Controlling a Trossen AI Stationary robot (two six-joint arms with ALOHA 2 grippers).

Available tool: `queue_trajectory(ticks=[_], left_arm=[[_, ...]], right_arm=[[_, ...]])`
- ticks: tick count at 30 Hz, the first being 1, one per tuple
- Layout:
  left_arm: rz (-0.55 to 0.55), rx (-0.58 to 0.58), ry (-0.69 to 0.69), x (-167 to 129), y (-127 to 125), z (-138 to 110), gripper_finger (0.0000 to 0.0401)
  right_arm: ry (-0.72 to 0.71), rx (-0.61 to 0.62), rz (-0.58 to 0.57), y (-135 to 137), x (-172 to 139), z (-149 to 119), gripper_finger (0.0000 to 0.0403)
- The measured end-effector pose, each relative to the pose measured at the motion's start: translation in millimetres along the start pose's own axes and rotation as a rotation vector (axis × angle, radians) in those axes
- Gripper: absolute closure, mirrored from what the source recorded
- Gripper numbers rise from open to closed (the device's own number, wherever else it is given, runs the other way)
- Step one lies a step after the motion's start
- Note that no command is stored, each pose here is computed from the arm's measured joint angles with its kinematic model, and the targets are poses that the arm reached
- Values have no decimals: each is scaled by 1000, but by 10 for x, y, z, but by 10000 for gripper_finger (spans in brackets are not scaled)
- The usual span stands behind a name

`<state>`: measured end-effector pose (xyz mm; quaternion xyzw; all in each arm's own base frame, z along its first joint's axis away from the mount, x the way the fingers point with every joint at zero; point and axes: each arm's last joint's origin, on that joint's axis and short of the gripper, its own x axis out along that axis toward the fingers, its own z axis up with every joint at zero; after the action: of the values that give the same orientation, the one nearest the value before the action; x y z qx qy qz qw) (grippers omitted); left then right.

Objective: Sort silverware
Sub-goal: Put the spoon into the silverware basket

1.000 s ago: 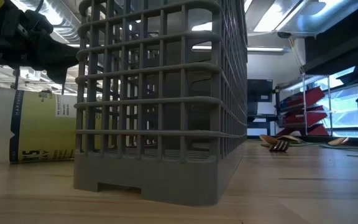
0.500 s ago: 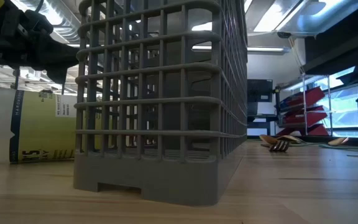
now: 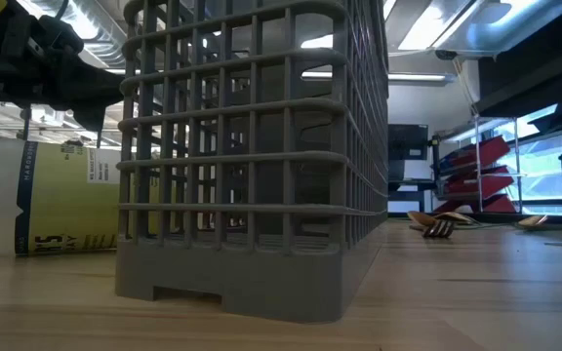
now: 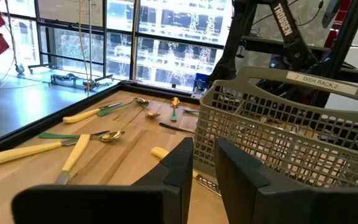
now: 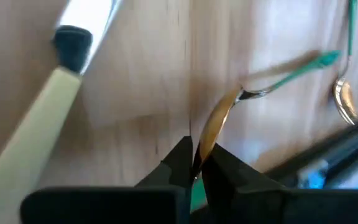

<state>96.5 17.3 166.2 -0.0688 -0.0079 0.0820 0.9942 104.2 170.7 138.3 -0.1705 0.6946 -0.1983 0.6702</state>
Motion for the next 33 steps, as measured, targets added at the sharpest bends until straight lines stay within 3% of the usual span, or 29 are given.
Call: queue_trajectory(ticks=[3,7,10,16,22,26,33], left_arm=[[0,0,0,0,0,0,350],[0,0,0,0,0,1,350],[0,0,-1,0,0,1,350],[0,0,0,0,0,0,350],[0,0,0,0,0,1,350],[0,0,-1,0,0,0,350],[0,0,-1,0,0,0,350]], right_arm=[[31,2,-14,-60,-352,49,401],[-27,81,83,-258,-1020,123,402],[-139,176,304,-469,-1529,203,402],[-319,372,608,-1134,-2245,291,403],[-460,357,734,-1693,-2581,458,403],[-564,329,753,-2053,-2692,589,403],[-592,263,749,-2536,-2542,932,403]])
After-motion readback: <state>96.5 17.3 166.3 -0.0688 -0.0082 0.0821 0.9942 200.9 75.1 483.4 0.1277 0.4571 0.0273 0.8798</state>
